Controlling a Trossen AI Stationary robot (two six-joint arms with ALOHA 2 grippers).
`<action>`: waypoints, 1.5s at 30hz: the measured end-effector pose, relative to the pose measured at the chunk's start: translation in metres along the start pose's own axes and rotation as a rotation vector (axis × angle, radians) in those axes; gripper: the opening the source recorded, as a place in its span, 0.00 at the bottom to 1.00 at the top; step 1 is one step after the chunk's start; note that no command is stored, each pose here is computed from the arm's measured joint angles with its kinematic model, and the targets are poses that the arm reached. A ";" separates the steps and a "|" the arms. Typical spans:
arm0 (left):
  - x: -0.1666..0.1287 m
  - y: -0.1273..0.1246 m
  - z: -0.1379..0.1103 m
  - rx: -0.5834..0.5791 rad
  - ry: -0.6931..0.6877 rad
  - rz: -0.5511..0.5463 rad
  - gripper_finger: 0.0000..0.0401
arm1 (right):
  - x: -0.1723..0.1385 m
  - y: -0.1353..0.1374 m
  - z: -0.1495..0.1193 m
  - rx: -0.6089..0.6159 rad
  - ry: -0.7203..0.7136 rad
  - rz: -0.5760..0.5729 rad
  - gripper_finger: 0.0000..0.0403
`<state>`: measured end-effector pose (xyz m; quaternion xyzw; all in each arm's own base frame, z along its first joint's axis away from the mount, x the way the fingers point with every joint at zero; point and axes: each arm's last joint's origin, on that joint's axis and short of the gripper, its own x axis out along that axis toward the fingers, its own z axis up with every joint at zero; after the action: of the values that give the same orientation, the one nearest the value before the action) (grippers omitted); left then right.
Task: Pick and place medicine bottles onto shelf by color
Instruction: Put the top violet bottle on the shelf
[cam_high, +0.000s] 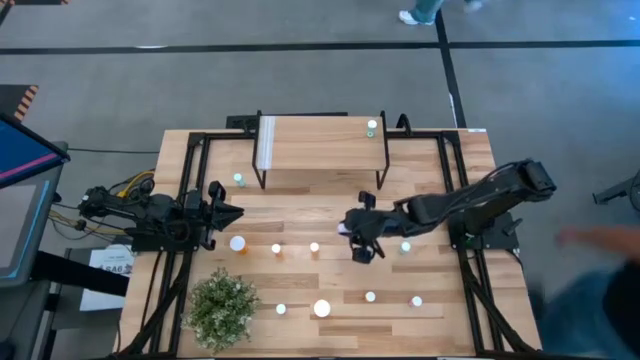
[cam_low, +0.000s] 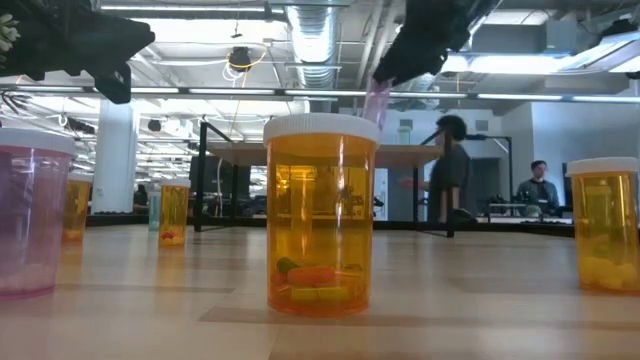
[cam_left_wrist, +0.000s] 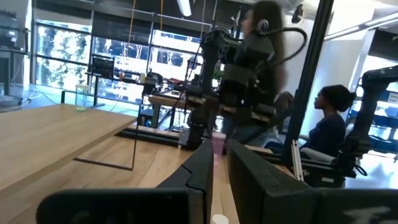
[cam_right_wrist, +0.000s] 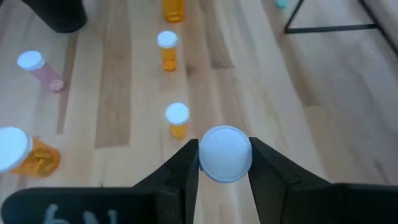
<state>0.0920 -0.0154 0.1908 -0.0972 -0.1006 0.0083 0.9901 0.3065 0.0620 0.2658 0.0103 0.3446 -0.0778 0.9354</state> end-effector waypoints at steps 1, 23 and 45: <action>0.000 0.000 0.000 0.000 0.000 0.000 0.08 | -0.004 -0.003 0.002 0.006 -0.015 -0.002 0.33; 0.000 0.000 0.000 -0.002 -0.002 0.000 0.08 | -0.056 -0.086 0.028 0.104 -0.197 -0.134 0.34; 0.000 0.000 0.000 -0.001 -0.005 0.014 0.09 | -0.066 -0.170 0.033 0.233 -0.066 -0.265 0.34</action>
<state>0.0919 -0.0150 0.1910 -0.0983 -0.1022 0.0156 0.9898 0.2519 -0.0990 0.3391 0.0705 0.3007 -0.2400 0.9203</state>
